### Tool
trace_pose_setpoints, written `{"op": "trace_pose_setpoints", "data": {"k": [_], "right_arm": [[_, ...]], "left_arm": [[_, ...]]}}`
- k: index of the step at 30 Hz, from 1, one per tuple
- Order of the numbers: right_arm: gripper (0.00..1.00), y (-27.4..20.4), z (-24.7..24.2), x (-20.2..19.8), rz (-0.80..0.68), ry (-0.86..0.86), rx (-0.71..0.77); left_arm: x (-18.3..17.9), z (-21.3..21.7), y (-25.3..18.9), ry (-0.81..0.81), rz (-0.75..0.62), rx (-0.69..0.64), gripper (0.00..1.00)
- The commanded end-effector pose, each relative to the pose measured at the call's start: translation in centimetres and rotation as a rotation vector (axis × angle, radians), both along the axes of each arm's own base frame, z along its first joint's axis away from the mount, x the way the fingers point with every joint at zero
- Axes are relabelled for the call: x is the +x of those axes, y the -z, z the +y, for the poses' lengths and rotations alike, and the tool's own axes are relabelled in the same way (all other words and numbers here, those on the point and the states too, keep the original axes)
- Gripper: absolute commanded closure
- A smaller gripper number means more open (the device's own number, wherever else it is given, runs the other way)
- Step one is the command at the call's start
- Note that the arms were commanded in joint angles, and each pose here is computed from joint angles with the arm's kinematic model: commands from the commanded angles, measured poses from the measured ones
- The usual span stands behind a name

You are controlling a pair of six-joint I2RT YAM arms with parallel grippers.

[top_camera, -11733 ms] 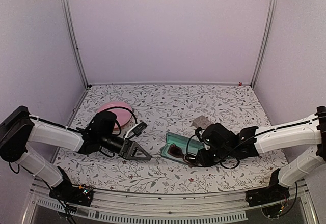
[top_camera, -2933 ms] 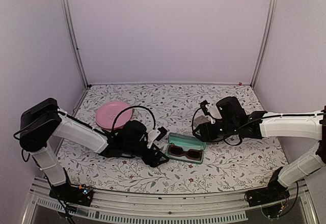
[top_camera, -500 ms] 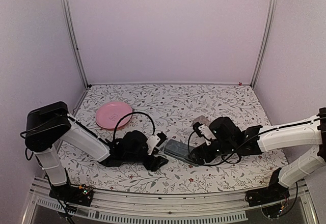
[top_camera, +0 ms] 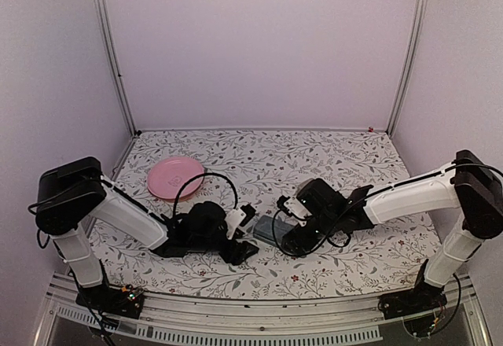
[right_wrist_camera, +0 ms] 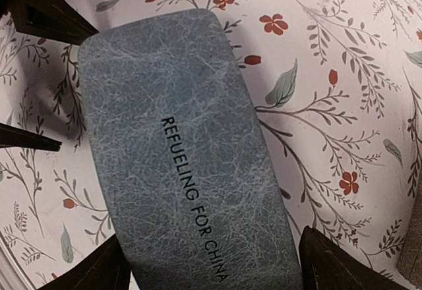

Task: Organize the sunglasses
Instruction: Close the case with sunglasses at the center of the board, then open the case with the sunglasses at the center of the board.

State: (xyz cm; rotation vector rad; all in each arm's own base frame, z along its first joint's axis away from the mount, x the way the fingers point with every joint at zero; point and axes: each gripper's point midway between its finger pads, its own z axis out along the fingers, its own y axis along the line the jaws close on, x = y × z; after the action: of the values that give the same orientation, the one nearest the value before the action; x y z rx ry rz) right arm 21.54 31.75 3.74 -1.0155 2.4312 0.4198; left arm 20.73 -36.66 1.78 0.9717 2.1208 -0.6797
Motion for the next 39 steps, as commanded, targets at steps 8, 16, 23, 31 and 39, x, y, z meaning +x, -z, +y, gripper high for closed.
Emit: {"op": "trace_pose_setpoints", "data": {"k": [8, 16, 23, 31, 39], "right_arm": [[0.43, 0.2, 1.0, 0.2, -0.003, -0.033, 0.001], [0.6, -2.7, 1.9, 0.2, 0.065, 0.081, 0.231], [0.65, -4.1, 2.7, 0.1, 0.12, 0.161, 0.384], [0.67, -3.8, 2.7, 0.0, 0.128, 0.191, 0.406], [0.68, -4.3, 3.2, -0.6, 0.153, 0.178, 0.469]], "left_arm": [[-2.7, 1.7, 2.4, 0.01, 0.15, 0.022, 0.23], [-1.8, 1.0, -0.5, -0.017, 0.269, -0.218, 0.21], [0.1, -0.3, -3.0, -0.054, 0.405, -0.434, 0.25], [1.0, -2.0, -3.1, -0.042, 0.52, -0.57, 0.28], [1.7, -2.9, -3.6, -0.034, 0.52, -0.609, 0.45]]}}
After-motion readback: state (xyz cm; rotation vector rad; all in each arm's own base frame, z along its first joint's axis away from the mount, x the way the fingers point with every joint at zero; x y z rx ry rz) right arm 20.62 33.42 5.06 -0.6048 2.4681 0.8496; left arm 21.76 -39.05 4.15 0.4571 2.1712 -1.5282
